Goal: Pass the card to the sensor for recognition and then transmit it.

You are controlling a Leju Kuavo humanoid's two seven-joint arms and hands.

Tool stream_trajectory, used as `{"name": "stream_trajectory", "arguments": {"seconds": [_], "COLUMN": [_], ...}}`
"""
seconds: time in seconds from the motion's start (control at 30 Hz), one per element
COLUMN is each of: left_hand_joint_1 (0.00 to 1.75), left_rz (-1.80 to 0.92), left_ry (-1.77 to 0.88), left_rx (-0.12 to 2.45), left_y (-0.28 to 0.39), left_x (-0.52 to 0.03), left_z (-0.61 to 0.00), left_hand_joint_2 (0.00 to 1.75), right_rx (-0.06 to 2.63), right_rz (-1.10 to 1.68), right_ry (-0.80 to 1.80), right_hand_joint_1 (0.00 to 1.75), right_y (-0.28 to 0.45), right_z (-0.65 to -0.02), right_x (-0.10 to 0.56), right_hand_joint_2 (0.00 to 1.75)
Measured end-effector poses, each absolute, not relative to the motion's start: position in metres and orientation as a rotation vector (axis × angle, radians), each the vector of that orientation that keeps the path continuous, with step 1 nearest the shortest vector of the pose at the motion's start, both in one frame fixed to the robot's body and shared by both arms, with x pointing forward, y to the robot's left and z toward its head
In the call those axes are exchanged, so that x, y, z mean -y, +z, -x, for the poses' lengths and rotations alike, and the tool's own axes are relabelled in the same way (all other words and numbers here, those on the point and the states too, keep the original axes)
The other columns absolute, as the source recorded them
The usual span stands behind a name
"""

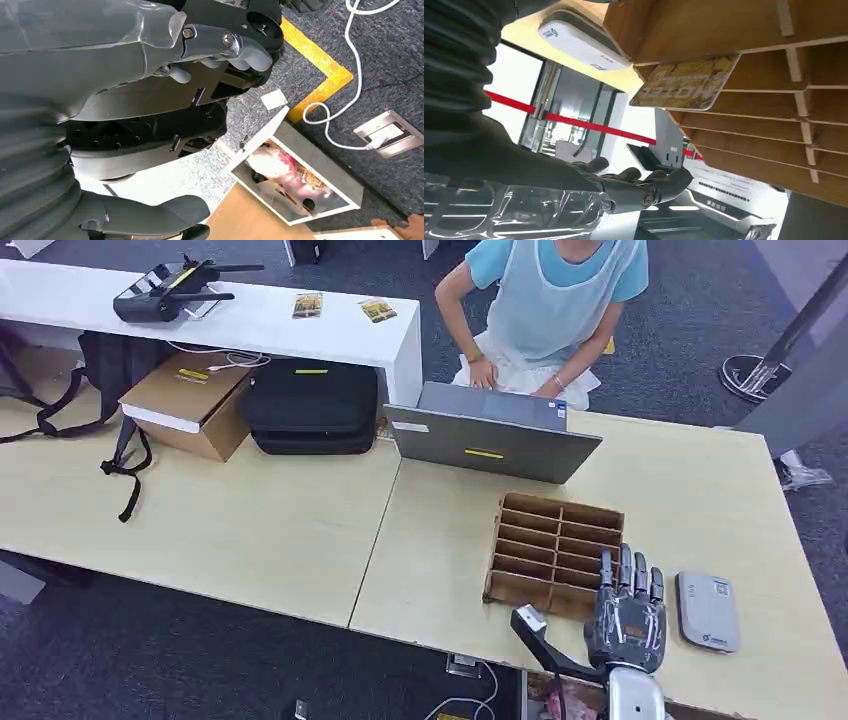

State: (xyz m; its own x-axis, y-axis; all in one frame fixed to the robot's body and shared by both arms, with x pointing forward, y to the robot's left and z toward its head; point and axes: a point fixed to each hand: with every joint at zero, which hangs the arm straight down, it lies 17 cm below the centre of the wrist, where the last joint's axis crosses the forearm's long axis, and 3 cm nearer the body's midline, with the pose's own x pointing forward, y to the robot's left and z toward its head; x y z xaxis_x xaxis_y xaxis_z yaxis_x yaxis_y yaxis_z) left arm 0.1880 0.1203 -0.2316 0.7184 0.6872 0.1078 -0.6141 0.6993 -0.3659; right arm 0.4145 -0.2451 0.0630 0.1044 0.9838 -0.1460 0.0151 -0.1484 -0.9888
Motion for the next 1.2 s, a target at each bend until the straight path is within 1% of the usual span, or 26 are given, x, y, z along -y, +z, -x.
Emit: {"name": "stream_trajectory", "arguments": {"seconds": [0.43, 1.2], "left_hand_joint_1": [0.00, 0.00], "left_rz": [0.317, 0.319], "left_ry": [0.728, 0.714], "left_rx": [0.246, 0.247], "left_y": [-0.231, -0.231], "left_x": [-0.120, -0.117], "left_z": [-0.188, -0.188], "left_hand_joint_2": [1.75, 1.75], "right_rx": [1.075, 1.042], "right_rz": [1.373, 1.369], "right_ry": [1.243, 1.186], "right_hand_joint_1": [0.00, 0.00], "right_y": [0.061, 0.055], "right_z": [-0.430, -0.413], "right_x": [0.238, 0.253], "right_hand_joint_2": [1.75, 1.75]}}
